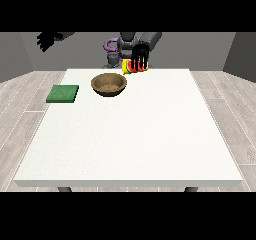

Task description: Pick the cup and pour the ball into the bowl, then pick the bowl and place it on the pad

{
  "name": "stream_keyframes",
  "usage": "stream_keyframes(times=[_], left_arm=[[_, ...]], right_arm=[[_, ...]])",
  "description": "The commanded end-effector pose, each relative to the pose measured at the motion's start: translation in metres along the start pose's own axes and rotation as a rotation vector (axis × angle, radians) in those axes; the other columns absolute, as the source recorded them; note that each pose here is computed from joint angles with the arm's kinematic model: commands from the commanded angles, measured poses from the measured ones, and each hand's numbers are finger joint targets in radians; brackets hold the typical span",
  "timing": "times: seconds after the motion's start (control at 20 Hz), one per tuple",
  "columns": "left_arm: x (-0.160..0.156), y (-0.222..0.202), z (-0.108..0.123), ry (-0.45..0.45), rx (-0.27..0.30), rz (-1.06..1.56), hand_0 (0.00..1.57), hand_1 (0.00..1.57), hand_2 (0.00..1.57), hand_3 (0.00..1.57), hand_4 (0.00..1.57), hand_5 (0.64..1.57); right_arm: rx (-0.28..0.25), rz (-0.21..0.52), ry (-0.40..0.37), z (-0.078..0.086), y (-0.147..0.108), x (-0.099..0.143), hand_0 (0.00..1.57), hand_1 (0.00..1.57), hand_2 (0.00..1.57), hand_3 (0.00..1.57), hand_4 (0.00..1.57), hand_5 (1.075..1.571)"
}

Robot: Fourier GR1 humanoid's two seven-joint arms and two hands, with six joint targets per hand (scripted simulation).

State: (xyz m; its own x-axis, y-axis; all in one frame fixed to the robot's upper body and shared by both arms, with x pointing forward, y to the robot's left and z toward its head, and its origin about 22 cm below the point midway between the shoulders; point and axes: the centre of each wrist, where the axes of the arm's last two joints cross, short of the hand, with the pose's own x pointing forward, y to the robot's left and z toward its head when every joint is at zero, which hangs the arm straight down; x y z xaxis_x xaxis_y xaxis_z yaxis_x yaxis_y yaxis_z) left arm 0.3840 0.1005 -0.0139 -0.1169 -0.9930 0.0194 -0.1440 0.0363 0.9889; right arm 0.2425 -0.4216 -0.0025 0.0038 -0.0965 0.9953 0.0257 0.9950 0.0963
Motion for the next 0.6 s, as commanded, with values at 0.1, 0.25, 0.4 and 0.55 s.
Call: stream_keyframes(times=[0.1, 0.25, 0.4, 0.55], left_arm=[[0.048, 0.015, 0.005, 0.017, 0.043, -0.159, 0.80, 0.80, 1.57, 1.23, 0.90, 1.570], [0.057, 0.021, 0.006, -0.004, 0.008, -0.264, 0.45, 0.45, 1.56, 1.21, 0.76, 1.569], [0.070, 0.018, 0.021, -0.038, -0.043, -0.339, 0.21, 0.21, 1.19, 1.37, 0.68, 1.567], [0.091, 0.043, 0.017, -0.122, -0.035, -0.405, 0.00, 0.00, 1.13, 1.45, 0.85, 1.571]], right_arm=[[0.054, -0.008, 0.012, -0.022, 0.003, 0.009, 0.00, 0.00, 0.00, 0.00, 0.66, 1.562], [0.071, 0.003, -0.006, -0.030, 0.027, 0.003, 0.00, 0.00, 0.00, 0.00, 0.66, 1.561], [0.128, -0.009, 0.014, -0.045, 0.046, 0.008, 0.00, 0.00, 0.00, 0.00, 0.66, 1.561], [0.100, -0.016, -0.009, -0.020, 0.030, -0.021, 0.00, 0.00, 0.00, 0.00, 0.68, 1.562]])
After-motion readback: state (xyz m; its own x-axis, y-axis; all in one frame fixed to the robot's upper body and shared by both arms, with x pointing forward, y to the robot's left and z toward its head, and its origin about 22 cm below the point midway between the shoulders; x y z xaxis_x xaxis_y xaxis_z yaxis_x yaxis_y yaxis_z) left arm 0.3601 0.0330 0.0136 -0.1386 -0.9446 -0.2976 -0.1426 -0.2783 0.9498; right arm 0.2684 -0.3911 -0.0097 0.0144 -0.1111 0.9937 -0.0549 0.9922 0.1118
